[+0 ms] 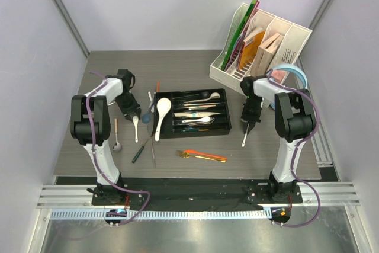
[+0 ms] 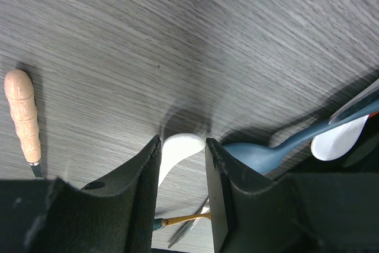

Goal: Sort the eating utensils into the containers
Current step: Pick up the spoon from the center of the board, then place the spoon in the storage box.

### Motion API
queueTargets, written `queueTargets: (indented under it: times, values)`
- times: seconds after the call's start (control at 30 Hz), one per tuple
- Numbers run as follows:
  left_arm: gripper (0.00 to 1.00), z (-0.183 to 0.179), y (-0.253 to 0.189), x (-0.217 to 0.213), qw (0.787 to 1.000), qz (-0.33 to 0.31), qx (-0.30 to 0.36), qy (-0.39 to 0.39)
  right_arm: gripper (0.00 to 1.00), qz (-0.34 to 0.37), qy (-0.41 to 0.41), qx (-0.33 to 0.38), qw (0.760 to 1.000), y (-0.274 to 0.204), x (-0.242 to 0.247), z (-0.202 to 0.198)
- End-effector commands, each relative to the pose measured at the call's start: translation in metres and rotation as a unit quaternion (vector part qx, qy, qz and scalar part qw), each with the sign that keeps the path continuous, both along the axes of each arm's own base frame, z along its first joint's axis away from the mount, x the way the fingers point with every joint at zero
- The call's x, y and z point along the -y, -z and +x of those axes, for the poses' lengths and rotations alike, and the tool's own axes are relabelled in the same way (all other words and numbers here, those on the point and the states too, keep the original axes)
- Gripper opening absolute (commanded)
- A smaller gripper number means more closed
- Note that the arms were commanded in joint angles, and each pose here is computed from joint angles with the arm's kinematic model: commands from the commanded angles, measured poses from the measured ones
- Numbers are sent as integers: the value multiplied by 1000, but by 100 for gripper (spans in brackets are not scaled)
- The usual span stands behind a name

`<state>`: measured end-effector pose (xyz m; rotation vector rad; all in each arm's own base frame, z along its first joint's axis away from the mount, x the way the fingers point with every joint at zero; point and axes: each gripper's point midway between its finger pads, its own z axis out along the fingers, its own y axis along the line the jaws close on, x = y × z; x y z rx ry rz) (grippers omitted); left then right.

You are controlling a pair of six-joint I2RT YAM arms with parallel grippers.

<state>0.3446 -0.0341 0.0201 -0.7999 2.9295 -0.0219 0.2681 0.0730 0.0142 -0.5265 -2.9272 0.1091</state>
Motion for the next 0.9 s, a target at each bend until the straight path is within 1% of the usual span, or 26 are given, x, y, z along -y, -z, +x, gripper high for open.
queueTargets:
  times: [0.0, 0.27, 0.3, 0.33, 0.37, 0.4, 0.43, 0.5, 0.57, 0.6, 0.67, 0.7, 0.77, 0.8, 0.83, 0.87]
  values:
    - [36, 8, -6, -3, 1000, 5, 9, 2, 1, -40, -14, 28, 999, -16, 15, 3]
    - [36, 8, -3, -2, 1000, 1, 8, 1, 1, 9, 10, 74, 997, -69, -8, 19]
    - [36, 8, -3, -1, 1000, 0, 8, 1, 1, 40, 21, 81, 996, -78, -20, 25]
    - [36, 8, -2, -1, 1000, 0, 6, 1, 1, 56, 31, 80, 995, -81, -26, 27]
    - [36, 8, -2, -1, 1000, -1, 7, 1, 1, 71, 55, 75, 993, -85, -34, 29]
    - [37, 8, -2, -1, 1000, -1, 7, 2, 1, 104, 69, 69, 990, -90, -48, 34]
    - [36, 8, -1, -1, 1000, -1, 7, 2, 1, 116, 87, 55, 988, -92, -55, 34]
    - [36, 8, 0, 0, 1000, -2, 8, 1, 1, 157, 133, 40, 978, -101, -78, 44]
    - [36, 8, 1, 1, 1000, -5, 9, 2, 1, 167, 170, 44, 970, -112, -92, 55]
    - [36, 8, 1, 1, 1000, -5, 8, 1, 1, 175, 175, 56, 967, -120, -102, 66]
    - [36, 8, 2, 1, 1000, -6, 9, 1, 1, 190, 197, 54, 960, -128, -115, 75]
    - [36, 8, 1, 1, 1000, -6, 10, 2, 1, 199, 223, 48, 953, -135, -124, 80]
    - [36, 10, -1, 1, 1000, -5, 14, 1, 1, 215, 256, 32, 942, -134, -136, 85]
    - [36, 11, -2, 1, 1000, -5, 17, 1, 1, 211, 297, 16, 931, -131, -141, 85]
    - [36, 11, -2, 0, 1000, -5, 17, 1, 1, 223, 308, 22, 925, -131, -149, 90]
    - [36, 12, -3, 1, 1000, -6, 18, 0, 1, 225, 322, 4, 919, -126, -155, 84]
